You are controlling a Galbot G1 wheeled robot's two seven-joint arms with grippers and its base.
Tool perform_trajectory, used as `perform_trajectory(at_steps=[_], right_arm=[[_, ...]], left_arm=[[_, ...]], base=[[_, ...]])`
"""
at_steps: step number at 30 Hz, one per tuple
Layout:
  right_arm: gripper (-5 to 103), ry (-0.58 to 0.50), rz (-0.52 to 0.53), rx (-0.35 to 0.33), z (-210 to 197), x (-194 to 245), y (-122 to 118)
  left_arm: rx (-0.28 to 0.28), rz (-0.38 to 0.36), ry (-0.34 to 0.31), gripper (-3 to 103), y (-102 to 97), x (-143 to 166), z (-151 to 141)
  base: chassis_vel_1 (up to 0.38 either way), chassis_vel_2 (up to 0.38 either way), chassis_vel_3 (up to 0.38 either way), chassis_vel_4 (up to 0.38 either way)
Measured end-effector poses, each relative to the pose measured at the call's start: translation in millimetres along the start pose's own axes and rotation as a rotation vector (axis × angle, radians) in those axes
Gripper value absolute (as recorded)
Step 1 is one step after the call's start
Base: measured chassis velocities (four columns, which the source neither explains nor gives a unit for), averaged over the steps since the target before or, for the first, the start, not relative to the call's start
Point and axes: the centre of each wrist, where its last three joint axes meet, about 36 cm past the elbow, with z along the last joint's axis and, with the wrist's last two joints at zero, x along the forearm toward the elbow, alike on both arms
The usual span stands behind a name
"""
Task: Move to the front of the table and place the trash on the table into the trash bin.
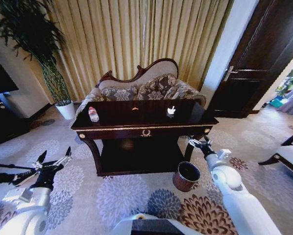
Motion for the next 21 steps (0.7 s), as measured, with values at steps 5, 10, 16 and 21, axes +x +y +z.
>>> perform_trajectory(at_steps=[5,10,16,21], right_arm=[[100,0.019,-0.002,0.005,-7,13,10],[100,0.018,0.017,0.013,-6,14,12],[100,0.02,0.019,0.011,0,12,15],[100,0.008,0.016,0.017,-2,9,16]], left_arm=[[0.002,0.005,-0.009,100,0.7,-10,-4],[0.016,0.011,-0.011,100,1.1,-21,-9],[0.026,0.019,-0.008,100,0.8,-23,-14],[0.02,0.022,-0.016,100,1.1,-24,-18]], base=[[0.0,0.0,0.0,0.0],[0.0,0.0,0.0,0.0],[0.0,0.0,0.0,0.0],[0.0,0.0,0.0,0.0]])
